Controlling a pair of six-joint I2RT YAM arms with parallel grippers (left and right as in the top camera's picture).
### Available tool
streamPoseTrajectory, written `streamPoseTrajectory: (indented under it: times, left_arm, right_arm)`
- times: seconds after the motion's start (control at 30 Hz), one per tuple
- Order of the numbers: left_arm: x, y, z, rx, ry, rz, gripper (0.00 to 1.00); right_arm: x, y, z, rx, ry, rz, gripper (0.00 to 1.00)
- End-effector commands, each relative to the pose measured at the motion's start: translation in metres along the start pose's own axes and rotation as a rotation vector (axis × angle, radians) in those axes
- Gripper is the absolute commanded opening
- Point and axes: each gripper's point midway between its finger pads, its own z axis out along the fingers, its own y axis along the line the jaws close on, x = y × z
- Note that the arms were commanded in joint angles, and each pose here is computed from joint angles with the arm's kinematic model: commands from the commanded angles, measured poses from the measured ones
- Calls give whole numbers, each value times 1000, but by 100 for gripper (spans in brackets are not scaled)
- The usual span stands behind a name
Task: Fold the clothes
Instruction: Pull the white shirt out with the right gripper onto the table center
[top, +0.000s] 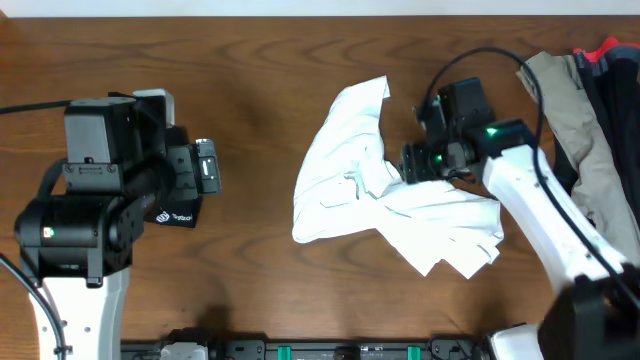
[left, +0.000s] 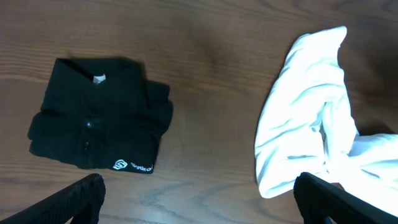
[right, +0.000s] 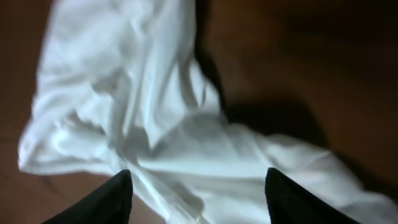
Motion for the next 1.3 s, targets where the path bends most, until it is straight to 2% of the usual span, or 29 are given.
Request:
streamPoseTrajectory:
  times: [0.0,0.3,0.37,0.47,0.57,0.63,0.8,1.0,1.13,1.27]
  left_arm:
    - [-4,3,1,-16,0,-2,98]
    - [1,4,11,-22,51,-4,98]
    - [1,5,12,-22,55,-4,98]
    - [1,5,13,-23,56,-4,98]
    - [1,4,13,-22,55,-4,98]
    - [1,5,13,-23,56,-4,98]
    - [1,5,13,-23,55,-4,98]
    - [1,4,13,-22,55,-4,98]
    - [1,4,13,-22,55,-4,98]
    - [1,4,13,-22,55,-4,98]
  right_arm:
    - [29,15,28,-71,140,-46,65]
    - [72,27,51,-65,265,-104,60]
    - [80,27,54,-64,284,-108,51]
    - [87,29,58,-65,299,-121,31]
    - [83,33,56,-70,279,-141,11]
    - [76,35,51,-76,245,-148,2]
    - [30,48,-3,-100,36,-194,1]
    - [-41,35,-137,-9,-408,-180,1]
    - [-57,35,-209,-10,-623,-177,5]
    - [-59,39,-242,-3,-721,-189,2]
